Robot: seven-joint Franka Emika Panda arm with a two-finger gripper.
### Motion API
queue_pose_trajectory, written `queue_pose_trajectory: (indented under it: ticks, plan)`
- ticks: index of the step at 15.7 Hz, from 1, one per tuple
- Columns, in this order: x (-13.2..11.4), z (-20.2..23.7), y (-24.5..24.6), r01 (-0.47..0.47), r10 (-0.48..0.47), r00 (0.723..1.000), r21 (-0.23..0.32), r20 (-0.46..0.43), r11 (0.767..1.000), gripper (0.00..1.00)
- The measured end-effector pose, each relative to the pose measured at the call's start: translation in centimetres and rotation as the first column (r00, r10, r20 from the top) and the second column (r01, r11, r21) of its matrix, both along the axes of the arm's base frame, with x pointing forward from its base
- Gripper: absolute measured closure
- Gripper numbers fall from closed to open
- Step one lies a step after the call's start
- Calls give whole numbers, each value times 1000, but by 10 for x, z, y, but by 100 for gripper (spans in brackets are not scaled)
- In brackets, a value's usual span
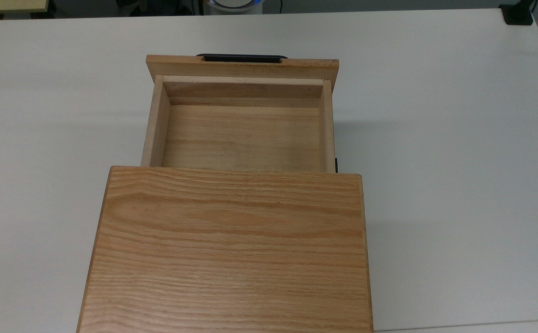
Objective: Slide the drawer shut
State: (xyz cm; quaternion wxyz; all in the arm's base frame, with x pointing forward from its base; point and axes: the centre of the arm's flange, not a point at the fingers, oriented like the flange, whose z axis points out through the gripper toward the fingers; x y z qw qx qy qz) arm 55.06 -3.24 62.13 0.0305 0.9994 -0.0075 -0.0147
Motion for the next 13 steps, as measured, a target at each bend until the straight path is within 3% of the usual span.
queue_pose_trajectory:
  ticks: [7, 13]
  plan:
    - [1, -2, 6, -15, 15, 1000, 0, -3, 1000, 5]
    - [3, -9, 15, -85, 85, 996, 5, -22, 996, 70]
